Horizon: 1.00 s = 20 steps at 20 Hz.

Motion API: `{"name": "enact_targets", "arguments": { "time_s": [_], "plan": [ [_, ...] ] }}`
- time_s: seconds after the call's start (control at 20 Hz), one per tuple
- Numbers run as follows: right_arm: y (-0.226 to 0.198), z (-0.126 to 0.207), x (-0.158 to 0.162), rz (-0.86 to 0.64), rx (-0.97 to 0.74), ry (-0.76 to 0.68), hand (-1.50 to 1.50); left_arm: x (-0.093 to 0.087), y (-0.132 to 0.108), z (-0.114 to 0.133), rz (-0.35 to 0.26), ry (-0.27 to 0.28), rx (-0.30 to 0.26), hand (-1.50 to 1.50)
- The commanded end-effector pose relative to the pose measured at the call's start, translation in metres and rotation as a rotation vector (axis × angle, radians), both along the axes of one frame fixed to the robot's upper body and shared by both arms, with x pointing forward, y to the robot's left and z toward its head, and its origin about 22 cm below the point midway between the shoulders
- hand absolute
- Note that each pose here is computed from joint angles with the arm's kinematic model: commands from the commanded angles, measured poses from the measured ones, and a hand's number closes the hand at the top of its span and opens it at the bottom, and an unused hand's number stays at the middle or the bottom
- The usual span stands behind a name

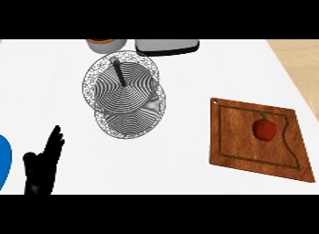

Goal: Pick the bell pepper from the cutting board and place it in the tiered basket

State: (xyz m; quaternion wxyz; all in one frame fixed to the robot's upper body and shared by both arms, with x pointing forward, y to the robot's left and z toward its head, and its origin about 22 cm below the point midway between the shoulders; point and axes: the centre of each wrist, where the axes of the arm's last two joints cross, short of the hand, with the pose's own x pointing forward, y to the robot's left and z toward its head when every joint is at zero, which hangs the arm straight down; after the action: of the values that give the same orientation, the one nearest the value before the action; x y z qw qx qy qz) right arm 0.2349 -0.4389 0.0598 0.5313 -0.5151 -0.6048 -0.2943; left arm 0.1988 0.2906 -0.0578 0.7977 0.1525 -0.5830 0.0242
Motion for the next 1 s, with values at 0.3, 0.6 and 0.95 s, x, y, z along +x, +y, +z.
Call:
{"name": "enact_targets", "arguments": {
  "time_s": [0.3,0.6,0.95],
  "plan": [
    [0.061,-0.036,-0.069,0.012,0.166,0.304,-1.50,0.008,-0.029,0.003,-0.072,-0.045,0.006,0.00],
    [0.045,-0.034,-0.102,0.031,0.145,0.679,-1.50,0.012,-0.045,0.005,-0.114,-0.053,-0.001,0.00],
    [0.038,0.008,-0.079,-0.082,0.143,0.813,-1.50,0.016,-0.044,0.006,-0.161,-0.049,0.005,0.00]
  ]
}}
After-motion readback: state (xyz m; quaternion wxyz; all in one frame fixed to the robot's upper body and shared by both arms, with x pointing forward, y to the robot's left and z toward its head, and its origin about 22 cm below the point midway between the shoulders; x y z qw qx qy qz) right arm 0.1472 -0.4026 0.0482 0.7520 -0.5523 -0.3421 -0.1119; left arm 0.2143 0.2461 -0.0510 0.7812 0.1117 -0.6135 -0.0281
